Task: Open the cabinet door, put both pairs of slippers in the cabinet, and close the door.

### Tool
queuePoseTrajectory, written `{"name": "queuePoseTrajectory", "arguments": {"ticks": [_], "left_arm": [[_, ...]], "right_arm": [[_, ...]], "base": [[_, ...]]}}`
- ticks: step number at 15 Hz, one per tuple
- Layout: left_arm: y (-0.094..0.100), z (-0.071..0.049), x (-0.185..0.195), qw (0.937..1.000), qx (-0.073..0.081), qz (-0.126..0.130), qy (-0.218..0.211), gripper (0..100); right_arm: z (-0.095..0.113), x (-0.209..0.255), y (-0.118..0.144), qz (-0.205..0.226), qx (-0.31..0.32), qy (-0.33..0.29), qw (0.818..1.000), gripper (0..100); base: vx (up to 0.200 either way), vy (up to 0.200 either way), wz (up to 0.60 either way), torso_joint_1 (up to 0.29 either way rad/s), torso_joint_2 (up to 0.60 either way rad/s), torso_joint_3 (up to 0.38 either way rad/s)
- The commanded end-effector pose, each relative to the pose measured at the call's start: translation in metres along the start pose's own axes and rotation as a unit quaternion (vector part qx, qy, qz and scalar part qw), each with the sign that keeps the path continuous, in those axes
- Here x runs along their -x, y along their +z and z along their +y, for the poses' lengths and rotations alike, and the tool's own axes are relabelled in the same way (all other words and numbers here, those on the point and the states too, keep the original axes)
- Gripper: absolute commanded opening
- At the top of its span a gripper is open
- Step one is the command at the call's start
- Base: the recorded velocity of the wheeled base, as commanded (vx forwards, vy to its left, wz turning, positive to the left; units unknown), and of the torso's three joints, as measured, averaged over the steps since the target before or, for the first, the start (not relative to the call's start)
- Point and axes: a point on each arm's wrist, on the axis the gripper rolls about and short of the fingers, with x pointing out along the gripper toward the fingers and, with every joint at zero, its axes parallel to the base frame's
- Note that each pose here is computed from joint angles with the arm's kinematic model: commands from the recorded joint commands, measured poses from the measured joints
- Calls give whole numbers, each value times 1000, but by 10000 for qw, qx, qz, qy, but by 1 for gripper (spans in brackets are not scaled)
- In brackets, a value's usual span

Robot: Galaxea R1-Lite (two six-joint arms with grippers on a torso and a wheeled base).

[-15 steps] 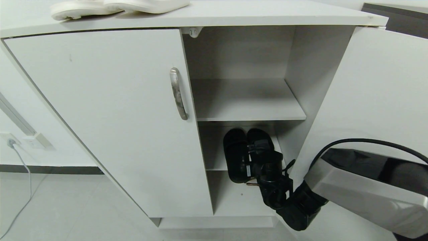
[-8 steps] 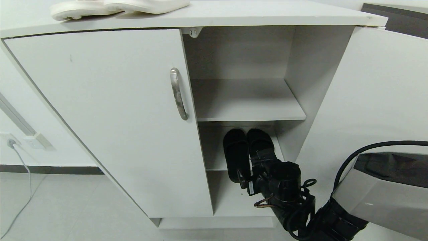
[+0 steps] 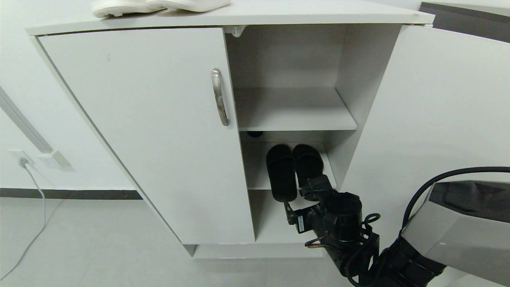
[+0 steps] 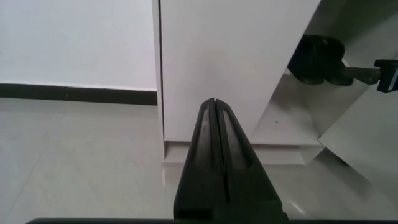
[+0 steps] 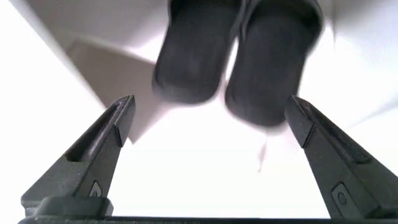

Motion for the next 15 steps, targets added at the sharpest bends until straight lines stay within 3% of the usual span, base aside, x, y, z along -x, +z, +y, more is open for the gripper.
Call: {"name": "queuePoseTrajectory", "arguments": {"ticks": [1, 3, 15], "left_arm": [[0, 0, 0, 10000, -5, 6, 4, 0], [0, 0, 0, 10000, 3, -2, 4, 0], [0, 0, 0, 10000, -28, 9, -26, 0]], "right_arm": [[0, 1, 2, -18, -5, -7, 10000, 100], [-2, 1, 4, -43, -24, -29, 10000, 100], [-6, 4, 4, -7, -9, -60, 10000, 100]], "base": [[-200, 0, 0, 2, 2, 7], [-200, 0, 0, 5, 2, 2], [0, 0, 0, 0, 0, 8]]}}
